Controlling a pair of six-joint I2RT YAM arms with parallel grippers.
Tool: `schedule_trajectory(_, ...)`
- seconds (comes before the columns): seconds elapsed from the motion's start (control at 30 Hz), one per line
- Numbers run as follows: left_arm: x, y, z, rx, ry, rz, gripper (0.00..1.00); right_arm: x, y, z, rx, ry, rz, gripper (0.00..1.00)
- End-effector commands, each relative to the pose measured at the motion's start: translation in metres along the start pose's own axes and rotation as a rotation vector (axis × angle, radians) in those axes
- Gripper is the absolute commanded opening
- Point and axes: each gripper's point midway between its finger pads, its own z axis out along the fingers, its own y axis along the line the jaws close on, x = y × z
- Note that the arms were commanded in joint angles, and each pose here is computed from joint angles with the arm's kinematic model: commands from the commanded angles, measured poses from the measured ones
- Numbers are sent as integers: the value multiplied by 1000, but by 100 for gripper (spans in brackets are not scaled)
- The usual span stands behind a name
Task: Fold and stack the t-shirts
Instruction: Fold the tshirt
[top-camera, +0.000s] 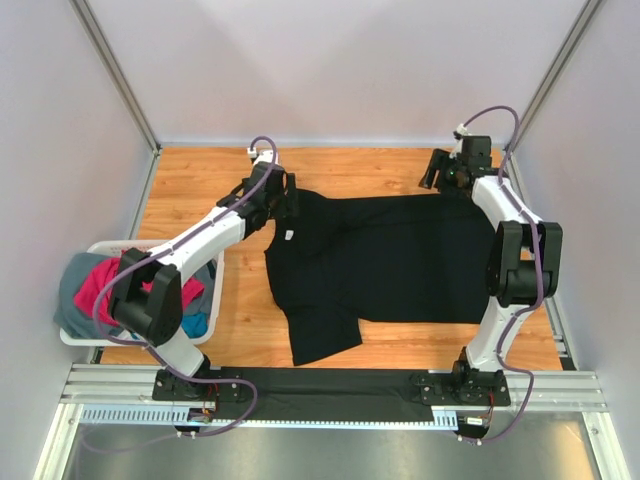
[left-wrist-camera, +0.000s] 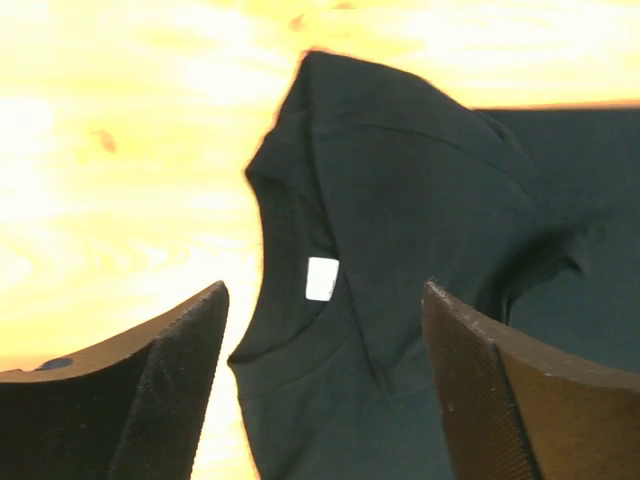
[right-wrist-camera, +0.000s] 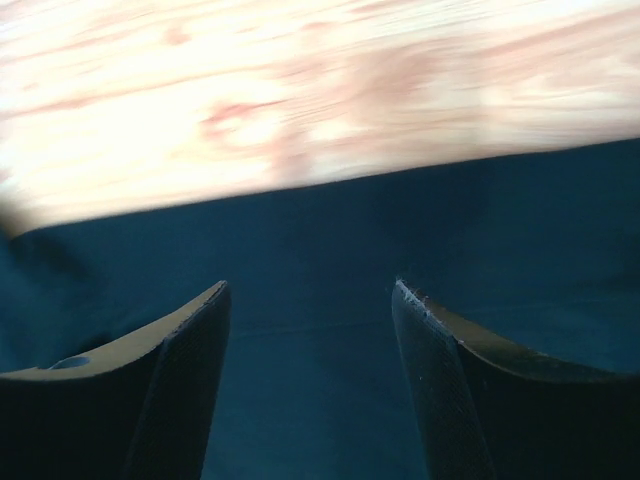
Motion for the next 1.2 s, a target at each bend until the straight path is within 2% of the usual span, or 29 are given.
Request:
schedule_trajectory(0.0, 16, 0, 11, -32, 91, -288, 82, 1, 36, -14, -73, -17, 17, 67)
schedule_trajectory(0.13, 31, 0, 17, -33, 161, -465, 77, 29, 78, -12, -138, 56, 57, 66)
schedule_trajectory(0.3, 55, -15, 8, 22, 202, -668, 76, 43, 98, -7, -116, 64, 130, 65)
schedule_trajectory(0.47, 78, -15, 3, 5, 216, -737, 74, 45, 106, 15, -121, 84, 216, 53)
schedule_trajectory(0.67, 93, -41, 2, 47, 260, -753, 73, 41, 121, 46, -152, 102, 190, 34)
schedule_trajectory(0.9, 103, -41, 8, 4, 253, -822, 70, 57, 161, 56, -269, 150, 83, 30)
schedule_trajectory(1.17, 107, -49, 15, -13, 233, -871, 69, 55, 143, 52, -169, 118, 0, 31)
